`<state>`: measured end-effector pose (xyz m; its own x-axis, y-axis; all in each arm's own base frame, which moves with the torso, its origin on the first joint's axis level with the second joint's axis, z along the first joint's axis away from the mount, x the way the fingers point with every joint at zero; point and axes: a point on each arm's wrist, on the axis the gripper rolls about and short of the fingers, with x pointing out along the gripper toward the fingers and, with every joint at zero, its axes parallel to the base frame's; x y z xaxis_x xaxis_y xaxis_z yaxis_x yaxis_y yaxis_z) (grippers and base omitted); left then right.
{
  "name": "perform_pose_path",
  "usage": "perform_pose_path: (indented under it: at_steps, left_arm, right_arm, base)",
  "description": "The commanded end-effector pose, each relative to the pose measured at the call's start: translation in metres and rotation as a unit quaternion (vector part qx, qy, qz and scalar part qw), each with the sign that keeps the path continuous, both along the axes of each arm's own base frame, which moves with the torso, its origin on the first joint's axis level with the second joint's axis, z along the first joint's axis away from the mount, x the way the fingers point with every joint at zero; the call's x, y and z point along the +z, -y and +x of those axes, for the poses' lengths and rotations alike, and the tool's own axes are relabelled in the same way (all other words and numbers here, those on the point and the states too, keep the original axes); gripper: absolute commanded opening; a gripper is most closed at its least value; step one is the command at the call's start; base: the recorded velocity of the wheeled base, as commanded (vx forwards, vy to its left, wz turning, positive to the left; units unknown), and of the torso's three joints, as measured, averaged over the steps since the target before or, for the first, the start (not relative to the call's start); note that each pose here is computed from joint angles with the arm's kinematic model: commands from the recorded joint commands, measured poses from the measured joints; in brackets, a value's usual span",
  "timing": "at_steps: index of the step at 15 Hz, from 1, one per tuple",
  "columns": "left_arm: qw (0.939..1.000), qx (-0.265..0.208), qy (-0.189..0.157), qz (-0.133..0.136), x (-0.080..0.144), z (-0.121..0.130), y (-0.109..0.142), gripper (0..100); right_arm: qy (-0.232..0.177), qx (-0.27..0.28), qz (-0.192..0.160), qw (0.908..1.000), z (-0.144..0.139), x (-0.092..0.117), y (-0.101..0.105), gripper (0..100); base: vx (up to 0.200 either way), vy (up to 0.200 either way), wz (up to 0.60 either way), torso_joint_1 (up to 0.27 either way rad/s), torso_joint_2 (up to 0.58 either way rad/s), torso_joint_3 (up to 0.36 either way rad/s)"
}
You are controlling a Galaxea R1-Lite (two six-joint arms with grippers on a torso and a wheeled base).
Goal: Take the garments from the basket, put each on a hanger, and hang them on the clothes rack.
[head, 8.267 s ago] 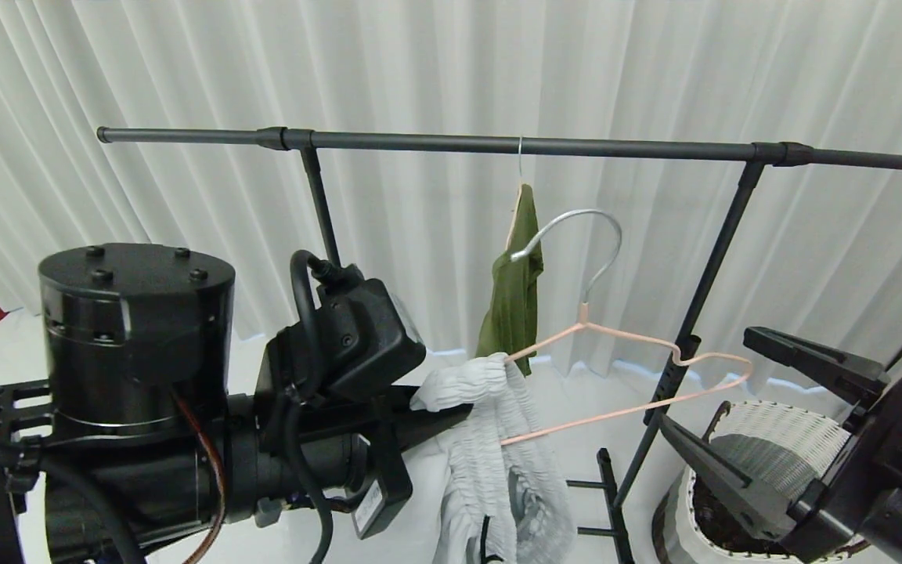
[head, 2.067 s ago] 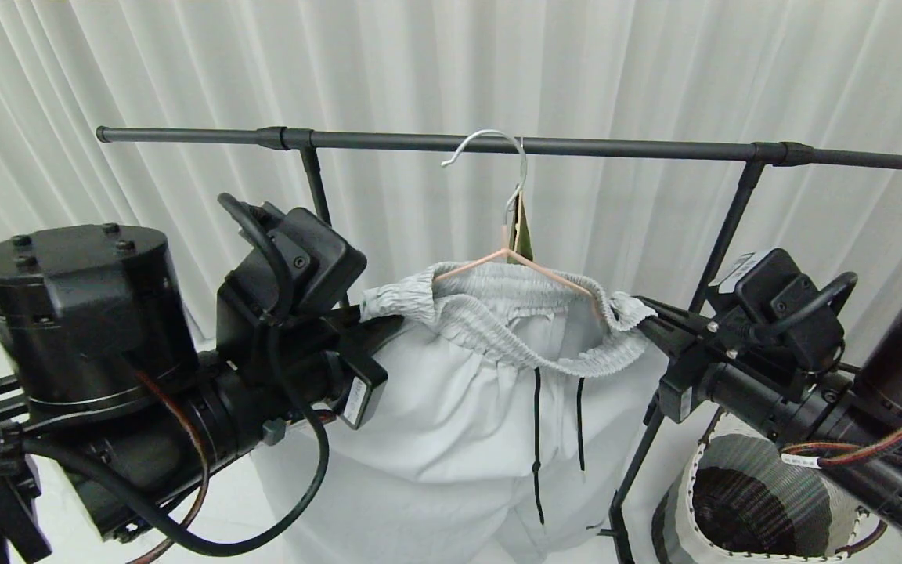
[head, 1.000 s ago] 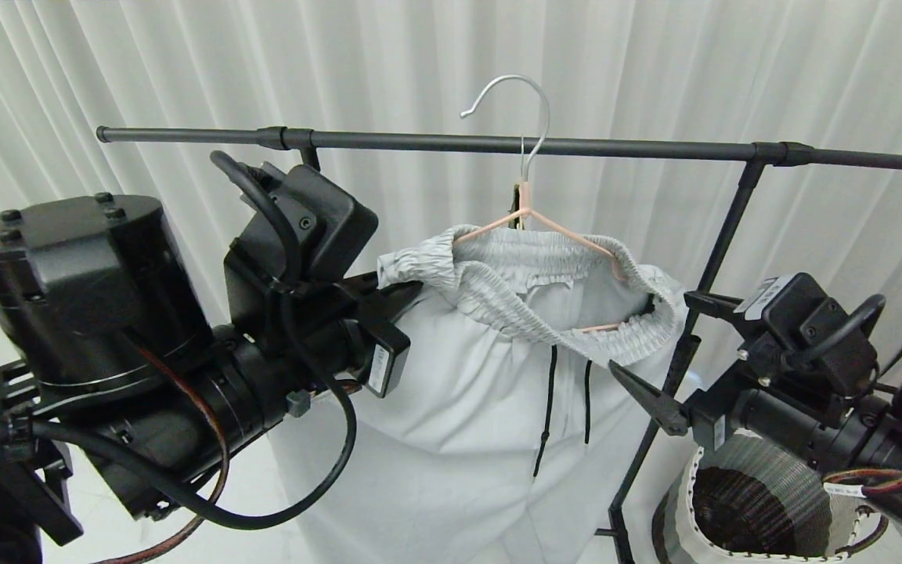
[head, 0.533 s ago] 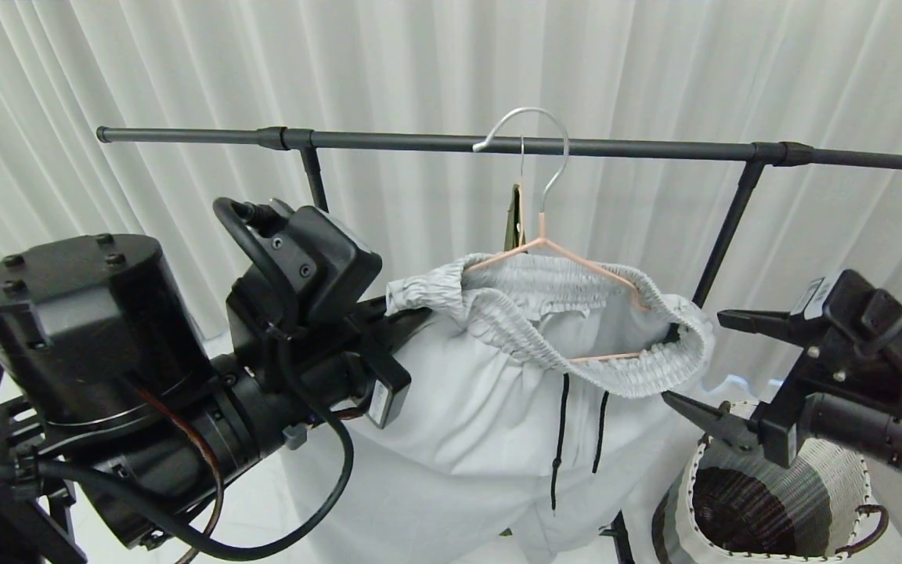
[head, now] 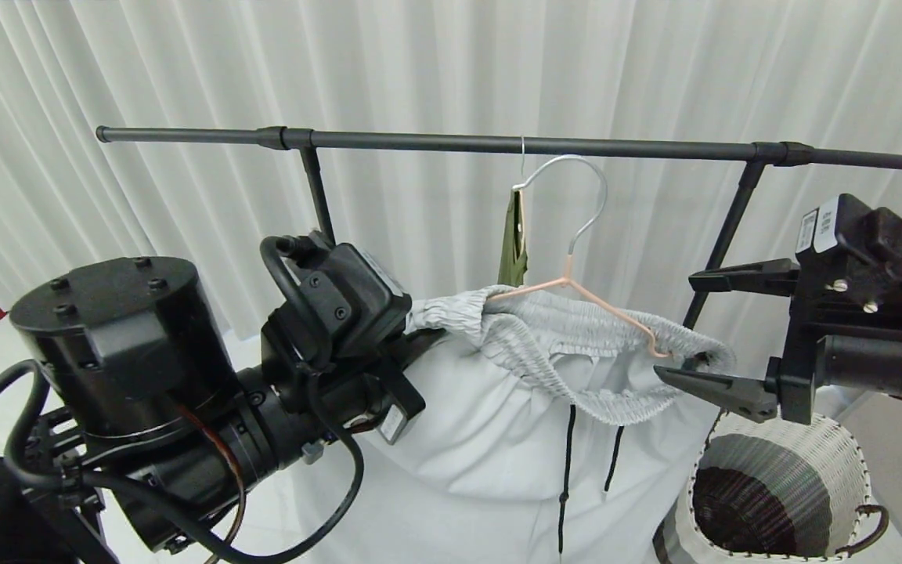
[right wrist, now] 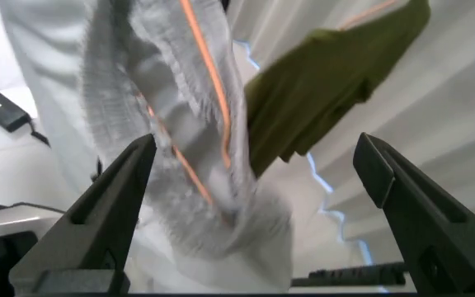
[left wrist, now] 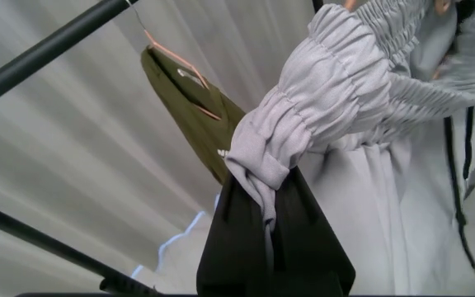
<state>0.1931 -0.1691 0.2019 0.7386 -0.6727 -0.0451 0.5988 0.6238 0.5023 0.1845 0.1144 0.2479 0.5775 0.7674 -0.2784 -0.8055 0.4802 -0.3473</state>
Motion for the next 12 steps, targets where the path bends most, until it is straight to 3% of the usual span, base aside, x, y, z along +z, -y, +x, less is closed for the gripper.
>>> perform_pose_path:
  at_steps: [1,5,12]
  left_arm:
    - [1.0,0.003,-0.002,0.002,-0.002,0.002,0.0,0]
    - [1.0,0.001,0.002,-0.003,-0.001,0.002,0.001,0]
    - [0.9998,-0.017,0.006,-0.002,0.0,-0.005,0.008,0]
  right_arm:
    - [-0.005,0.013,-0.003,0.9999,0.001,0.003,-0.007,100]
    - [-0.034,0.03,-0.018,0.9988,0.014,0.009,-0.022,100]
    - [-0.08,0.061,-0.047,0.9938,0.032,-0.009,-0.052,100]
  base:
    - [0.0,0.0,0.0,0.0,0.0,0.0]
    - [0.0,0.0,0.0,0.0,0.0,0.0]
    - [0.0,0.0,0.0,0.0,0.0,0.0]
